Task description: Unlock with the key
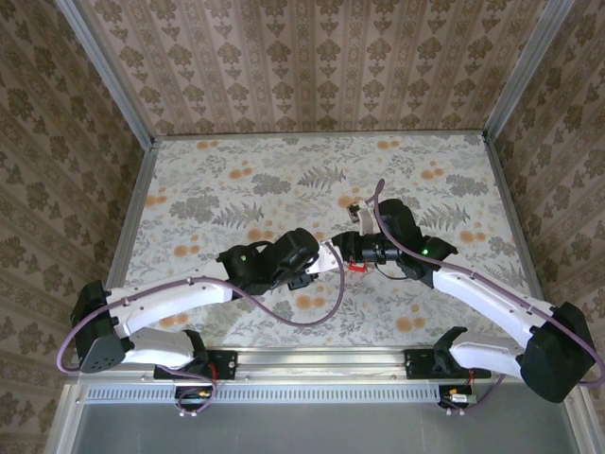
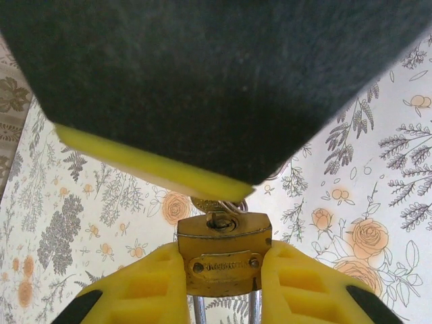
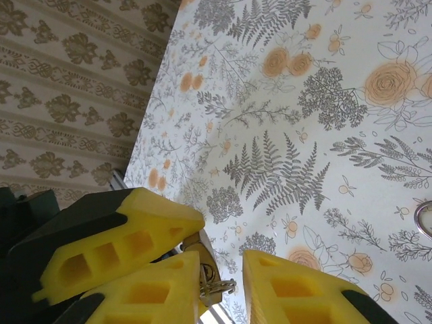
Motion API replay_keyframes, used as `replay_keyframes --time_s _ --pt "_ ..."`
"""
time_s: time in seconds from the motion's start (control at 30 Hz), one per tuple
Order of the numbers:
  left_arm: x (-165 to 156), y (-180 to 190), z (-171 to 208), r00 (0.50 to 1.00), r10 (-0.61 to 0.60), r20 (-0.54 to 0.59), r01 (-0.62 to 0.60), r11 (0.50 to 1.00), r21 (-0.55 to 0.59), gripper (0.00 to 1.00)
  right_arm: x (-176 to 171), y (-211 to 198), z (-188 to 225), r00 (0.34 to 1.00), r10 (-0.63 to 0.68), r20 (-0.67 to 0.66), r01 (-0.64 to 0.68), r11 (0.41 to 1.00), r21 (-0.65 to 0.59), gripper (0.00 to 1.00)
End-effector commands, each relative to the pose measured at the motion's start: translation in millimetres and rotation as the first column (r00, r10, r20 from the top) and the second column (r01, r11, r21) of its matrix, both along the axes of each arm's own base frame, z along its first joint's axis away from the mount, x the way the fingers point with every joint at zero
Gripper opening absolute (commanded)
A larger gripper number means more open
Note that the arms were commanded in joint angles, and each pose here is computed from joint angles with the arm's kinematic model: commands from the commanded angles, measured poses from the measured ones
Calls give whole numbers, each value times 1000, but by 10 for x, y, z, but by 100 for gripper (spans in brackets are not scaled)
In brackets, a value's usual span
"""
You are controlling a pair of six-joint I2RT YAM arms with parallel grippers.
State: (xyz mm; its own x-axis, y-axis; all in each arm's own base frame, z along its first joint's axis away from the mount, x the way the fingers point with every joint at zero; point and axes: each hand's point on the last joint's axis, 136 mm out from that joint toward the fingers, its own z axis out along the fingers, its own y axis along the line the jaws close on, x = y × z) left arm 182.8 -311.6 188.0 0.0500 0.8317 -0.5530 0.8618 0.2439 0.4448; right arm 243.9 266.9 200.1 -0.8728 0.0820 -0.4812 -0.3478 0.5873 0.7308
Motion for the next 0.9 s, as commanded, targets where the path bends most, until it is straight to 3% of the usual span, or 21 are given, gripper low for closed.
replay_keyframes --time_s 0.0,0.23,0.43,0.87 --pt "55 -50 149 999 -8 31 9 1000 -17 20 -35 55 -12 1000 23 -12 -22 1000 14 24" --pt "65 -74 146 998 -15 60 16 1000 -6 19 -20 93 -28 999 23 -26 -22 1000 22 19" --pt "96 -86 227 986 -21 167 19 1000 13 19 -17 78 -136 998 -2 -59 1 1000 -4 16" --pt "104 -151 377 894 -46 445 21 998 60 18 3 82 -274 985 -64 -161 65 998 -1 14"
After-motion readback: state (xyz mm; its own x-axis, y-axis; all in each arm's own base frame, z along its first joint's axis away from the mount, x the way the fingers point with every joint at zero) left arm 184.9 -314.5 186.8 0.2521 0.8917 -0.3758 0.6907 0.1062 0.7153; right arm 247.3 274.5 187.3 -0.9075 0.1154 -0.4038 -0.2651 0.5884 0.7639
